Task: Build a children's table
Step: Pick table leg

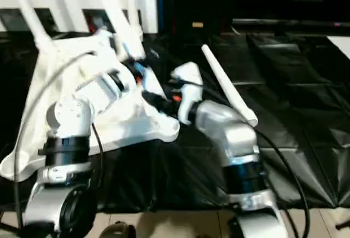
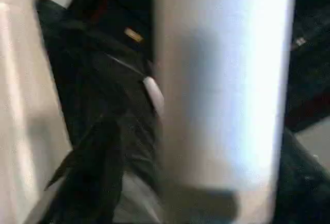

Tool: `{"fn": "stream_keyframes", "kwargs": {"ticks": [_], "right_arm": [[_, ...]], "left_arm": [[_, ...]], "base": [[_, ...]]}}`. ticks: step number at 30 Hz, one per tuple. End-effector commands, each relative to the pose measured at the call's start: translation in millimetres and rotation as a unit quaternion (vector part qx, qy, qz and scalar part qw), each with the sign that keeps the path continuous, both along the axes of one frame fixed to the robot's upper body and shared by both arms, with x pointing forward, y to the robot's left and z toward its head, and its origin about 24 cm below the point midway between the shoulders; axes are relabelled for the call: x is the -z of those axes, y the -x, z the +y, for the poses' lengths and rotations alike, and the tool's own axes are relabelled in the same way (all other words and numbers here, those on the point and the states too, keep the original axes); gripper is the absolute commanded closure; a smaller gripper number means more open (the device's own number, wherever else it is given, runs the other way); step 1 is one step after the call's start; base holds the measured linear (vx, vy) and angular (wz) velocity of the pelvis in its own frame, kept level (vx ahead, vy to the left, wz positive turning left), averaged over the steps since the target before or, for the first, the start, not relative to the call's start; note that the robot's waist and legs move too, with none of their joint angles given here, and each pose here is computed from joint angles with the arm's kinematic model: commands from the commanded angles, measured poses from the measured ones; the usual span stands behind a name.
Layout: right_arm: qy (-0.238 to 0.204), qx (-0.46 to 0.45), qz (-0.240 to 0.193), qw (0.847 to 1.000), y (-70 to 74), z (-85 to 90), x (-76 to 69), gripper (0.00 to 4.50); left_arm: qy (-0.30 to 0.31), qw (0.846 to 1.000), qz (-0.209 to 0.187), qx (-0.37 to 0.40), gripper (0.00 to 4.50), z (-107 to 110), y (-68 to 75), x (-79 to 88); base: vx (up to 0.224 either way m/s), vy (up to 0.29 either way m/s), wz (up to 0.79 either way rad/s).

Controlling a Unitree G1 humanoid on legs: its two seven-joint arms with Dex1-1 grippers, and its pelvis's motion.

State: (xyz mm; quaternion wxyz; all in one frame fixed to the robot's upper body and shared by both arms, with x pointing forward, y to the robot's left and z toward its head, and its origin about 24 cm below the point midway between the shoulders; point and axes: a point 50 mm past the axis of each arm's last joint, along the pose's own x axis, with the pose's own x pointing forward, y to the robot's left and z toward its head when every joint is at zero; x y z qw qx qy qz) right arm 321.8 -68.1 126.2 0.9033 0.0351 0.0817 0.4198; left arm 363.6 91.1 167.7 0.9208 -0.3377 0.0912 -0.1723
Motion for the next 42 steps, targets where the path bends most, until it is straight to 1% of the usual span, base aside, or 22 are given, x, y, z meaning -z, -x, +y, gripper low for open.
{"fn": "stream_keyframes", "kwargs": {"ticks": [1, 2, 5, 7, 10, 11, 13, 14, 15, 18, 20, 23, 24, 25, 26, 29, 30, 32, 33, 37, 38, 42], "right_arm": [[-0.005, -0.026, -0.055, 0.998, 4.4, 17.9, -24.4, 2.64], [-0.003, -0.027, -0.060, 0.998, 5.2, 20.1, -26.1, 2.64], [0.003, -0.023, -0.069, 0.997, 4.5, 22.7, -28.8, 2.64], [0.006, -0.021, -0.072, 0.997, 4.4, 23.0, -29.9, 2.64], [0.002, -0.022, -0.071, 0.997, 3.5, 21.2, -31.4, 2.64], [-0.001, -0.023, -0.068, 0.997, 3.2, 20.6, -31.6, 2.08], [-0.008, -0.020, -0.064, 0.998, 2.0, 18.8, -32.2, 1.94], [-0.035, -0.024, -0.048, 0.998, -0.4, 13.4, -34.9, 1.87], [-0.055, -0.035, -0.035, 0.997, -1.8, 8.2, -36.3, 1.74], [-0.082, -0.065, -0.015, 0.994, -2.1, 0.4, -37.1, 1.48], [-0.091, -0.143, 0.015, 0.985, 2.5, -15.0, -32.2, 1.28], [-0.087, -0.205, 0.026, 0.975, 8.5, -24.2, -31.8, 1.03], [-0.087, -0.227, 0.030, 0.970, 10.7, -26.1, -32.7, 0.96], [-0.086, -0.230, 0.030, 0.969, 11.1, -26.3, -32.8, 0.86], [-0.075, -0.265, 0.035, 0.961, 14.3, -28.5, -33.1, 0.86], [-0.055, -0.297, 0.046, 0.952, 17.2, -30.7, -30.7, 0.58], [-0.042, -0.317, 0.053, 0.946, 18.4, -32.6, -29.1, 0.55], [-0.037, -0.323, 0.055, 0.944, 18.7, -33.1, -28.4, 0.53], [-0.028, -0.340, 0.061, 0.938, 20.1, -33.0, -27.2, 0.53], [-0.025, -0.357, 0.066, 0.932, 20.8, -32.9, -27.2, 0.53], [-0.023, -0.368, 0.070, 0.927, 21.0, -32.7, -27.6, 0.53], [-0.023, -0.381, 0.076, 0.921, 19.9, -33.9, -28.7, 0.53]], "left_arm": [[-0.005, 1.000, 0.014, -0.018, 1.28, -1, -2.8, 0.9], [-0.005, 1.000, 0.015, -0.018, 1.50, -2, -2.7, 0.8], [0.004, 1.000, 0.009, -0.011, 1.66, -5, -2.3, -2.1], [0.010, 1.000, 0.004, -0.001, 1.93, -7, -1.6, -4.6], [0.000, 1.000, -0.013, 0.015, 2.13, -9, -0.3, -6.6], [-0.003, 1.000, -0.016, 0.017, 2.24, -9, -0.1, -6.7], [-0.010, 0.999, -0.024, 0.025, 2.39, -9, 0.0, -7.6], [-0.041, 0.996, -0.057, 0.048, 2.43, -8, 0.9, -10.7], [-0.048, 0.994, -0.076, 0.067, 2.48, -7, 1.7, -13.3], [-0.053, 0.989, -0.101, 0.094, 2.62, -5, 2.5, -17.2], [-0.054, 0.974, -0.144, 0.164, 2.63, -2, 7.0, -24.5], [-0.040, 0.954, -0.177, 0.238, 2.65, -1, 14.3, -30.4], [-0.028, 0.943, -0.190, 0.270, 2.65, -2, 18.2, -33.0], [-0.027, 0.942, -0.192, 0.275, 2.65, -2, 18.8, -33.4], [-0.018, 0.924, -0.208, 0.322, 2.65, -3, 24.5, -37.1], [0.007, 0.904, -0.220, 0.366, 2.65, -5, 30.3, -42.0], [0.021, 0.890, -0.229, 0.394, 2.65, -6, 34.0, -45.1], [0.028, 0.884, -0.232, 0.405, 2.65, -6, 35.6, -46.3], [0.042, 0.872, -0.238, 0.426, 2.65, -8, 39.8, -48.1], [0.042, 0.863, -0.242, 0.441, 2.65, -10, 42.2, -47.7], [0.045, 0.854, -0.246, 0.457, 2.65, -11, 44.5, -47.3], [0.045, 0.844, -0.247, 0.473, 2.65, -12, 46.9, -46.4]], "base": [[0.000, 0.000, 0.00], [0.000, 0.000, 0.00], [0.000, 0.000, 0.00], [0.000, 0.000, 0.00], [0.000, 0.000, 0.00], [0.000, 0.000, 0.00], [0.000, 0.000, 0.00], [0.000, 0.000, 0.00], [0.000, 0.000, 0.00], [0.000, 0.000, 0.00], [0.000, 0.000, 0.00], [0.000, 0.000, 0.00], [0.000, 0.000, 0.00], [0.000, 0.000, 0.00], [0.000, 0.000, 0.00], [0.000, 0.000, 0.00], [0.000, 0.000, 0.00], [0.000, 0.000, 0.00], [0.000, 0.000, 0.00], [0.000, 0.000, 0.00], [0.000, 0.000, 0.00], [0.000, 0.000, 0.00]]}}
